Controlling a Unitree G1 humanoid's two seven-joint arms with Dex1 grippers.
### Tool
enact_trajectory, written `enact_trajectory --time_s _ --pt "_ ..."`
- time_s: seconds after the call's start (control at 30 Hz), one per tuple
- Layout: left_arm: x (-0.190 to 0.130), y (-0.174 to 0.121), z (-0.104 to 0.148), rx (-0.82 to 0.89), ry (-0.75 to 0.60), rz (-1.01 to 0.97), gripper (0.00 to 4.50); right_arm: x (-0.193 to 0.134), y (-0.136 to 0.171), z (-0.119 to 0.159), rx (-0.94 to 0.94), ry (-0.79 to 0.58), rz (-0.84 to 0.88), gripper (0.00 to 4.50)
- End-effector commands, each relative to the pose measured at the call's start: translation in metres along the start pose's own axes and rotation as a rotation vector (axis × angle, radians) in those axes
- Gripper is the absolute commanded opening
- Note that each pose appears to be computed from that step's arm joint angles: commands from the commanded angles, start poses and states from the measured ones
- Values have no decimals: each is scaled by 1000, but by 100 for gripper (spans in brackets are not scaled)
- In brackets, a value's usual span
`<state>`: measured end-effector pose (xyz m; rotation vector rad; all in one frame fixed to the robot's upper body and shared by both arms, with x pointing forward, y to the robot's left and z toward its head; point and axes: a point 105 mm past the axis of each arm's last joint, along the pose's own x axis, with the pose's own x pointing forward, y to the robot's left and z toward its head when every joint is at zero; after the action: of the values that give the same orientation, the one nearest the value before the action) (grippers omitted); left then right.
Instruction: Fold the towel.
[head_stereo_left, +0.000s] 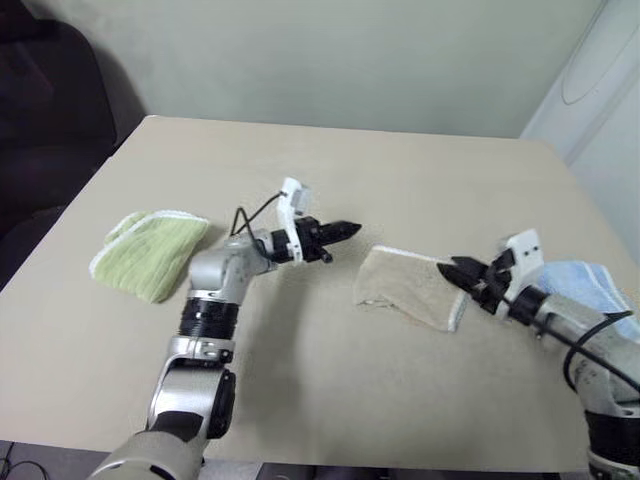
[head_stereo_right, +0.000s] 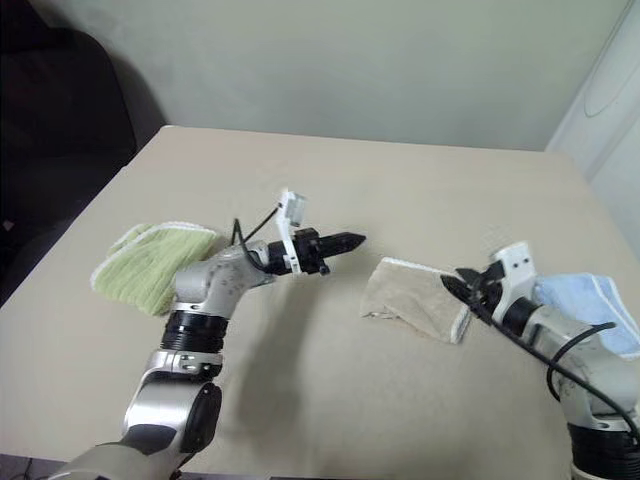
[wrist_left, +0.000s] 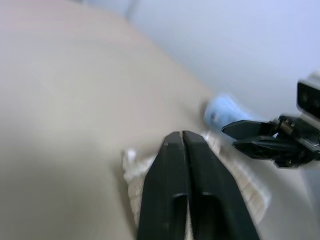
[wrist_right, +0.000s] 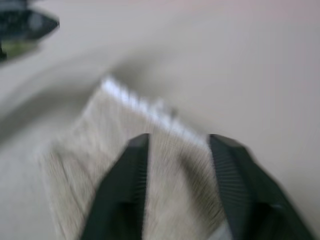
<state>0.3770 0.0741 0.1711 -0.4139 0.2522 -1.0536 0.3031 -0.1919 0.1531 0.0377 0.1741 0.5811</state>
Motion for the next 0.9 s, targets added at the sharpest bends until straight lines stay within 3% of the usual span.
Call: enact_trajectory --time_s 0.03,0.13,0.3,0.63,0.9 --pt "-5 5 6 -63 -16 30 160 -8 2 18 -4 -43 33 334" --pt "-6 7 2 -89 -10 34 264 -10 0 15 59 -33 40 438" --pt "-3 7 -8 -64 29 55 448 -15 -12 -2 239 14 -9 450" --pt "-1 3 -26 -50 68 51 448 -15 -29 -48 453 164 -88 450" --pt "-4 0 -29 -51 60 56 448 6 0 -50 504 179 54 450"
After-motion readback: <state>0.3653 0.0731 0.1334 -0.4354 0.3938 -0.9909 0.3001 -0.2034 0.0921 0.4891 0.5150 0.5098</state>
